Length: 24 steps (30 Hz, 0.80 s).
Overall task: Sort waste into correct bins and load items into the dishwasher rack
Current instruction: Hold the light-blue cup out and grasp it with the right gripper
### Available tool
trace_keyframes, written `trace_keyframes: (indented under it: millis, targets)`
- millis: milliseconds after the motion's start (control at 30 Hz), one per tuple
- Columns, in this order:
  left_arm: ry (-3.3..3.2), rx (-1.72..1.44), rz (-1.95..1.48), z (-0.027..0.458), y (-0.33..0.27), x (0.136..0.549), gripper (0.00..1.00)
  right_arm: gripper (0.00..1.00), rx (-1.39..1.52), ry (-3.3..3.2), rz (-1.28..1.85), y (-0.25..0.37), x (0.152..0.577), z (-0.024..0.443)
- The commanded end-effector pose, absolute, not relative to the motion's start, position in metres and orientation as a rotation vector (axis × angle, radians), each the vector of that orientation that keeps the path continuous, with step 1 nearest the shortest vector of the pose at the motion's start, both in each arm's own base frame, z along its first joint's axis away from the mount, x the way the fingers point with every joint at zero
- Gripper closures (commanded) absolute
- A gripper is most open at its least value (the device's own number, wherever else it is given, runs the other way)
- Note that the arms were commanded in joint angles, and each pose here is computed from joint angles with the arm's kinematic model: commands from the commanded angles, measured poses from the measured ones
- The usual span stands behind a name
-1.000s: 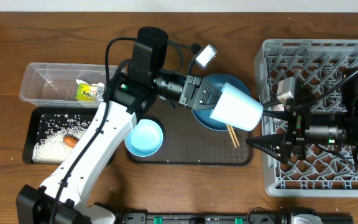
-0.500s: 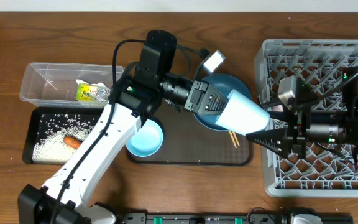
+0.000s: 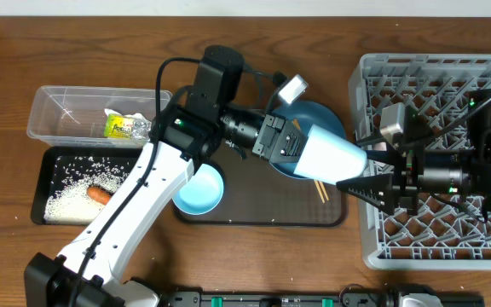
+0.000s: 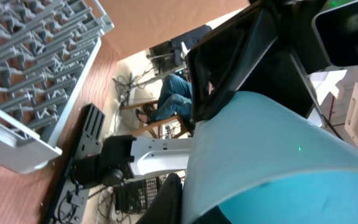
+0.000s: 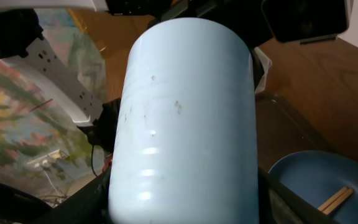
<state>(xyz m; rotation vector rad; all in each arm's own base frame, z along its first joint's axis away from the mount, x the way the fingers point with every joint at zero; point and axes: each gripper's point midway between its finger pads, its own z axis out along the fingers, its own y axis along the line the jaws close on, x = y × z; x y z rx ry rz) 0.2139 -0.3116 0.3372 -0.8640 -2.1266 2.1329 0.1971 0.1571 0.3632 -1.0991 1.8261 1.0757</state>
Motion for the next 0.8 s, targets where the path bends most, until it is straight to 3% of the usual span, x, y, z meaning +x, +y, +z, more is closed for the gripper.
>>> trace_keyframes:
  millis: [0, 500, 633, 767]
  targets:
    - [-2.088, -0.961, 2.124, 0.334, -0.319, 0.197, 0.93, 0.60, -1.123, 1.724, 1.115, 0.164, 0.193, 0.378]
    - [-2.381, -0.832, 1.927, 0.290, -0.317, 0.210, 0.87, 0.65, -1.126, 1.743, 1.093, 0.163, 0.195, 0.375]
    - [-2.550, -0.797, 1.839, 0.275, -0.315, 0.227, 0.73, 0.67, -1.117, 1.768, 1.082, 0.161, 0.197, 0.372]
    - [-2.721, -0.735, 1.748, 0.261, -0.307, 0.249, 0.71, 0.68, -1.111, 1.779, 1.077, 0.160, 0.198, 0.371]
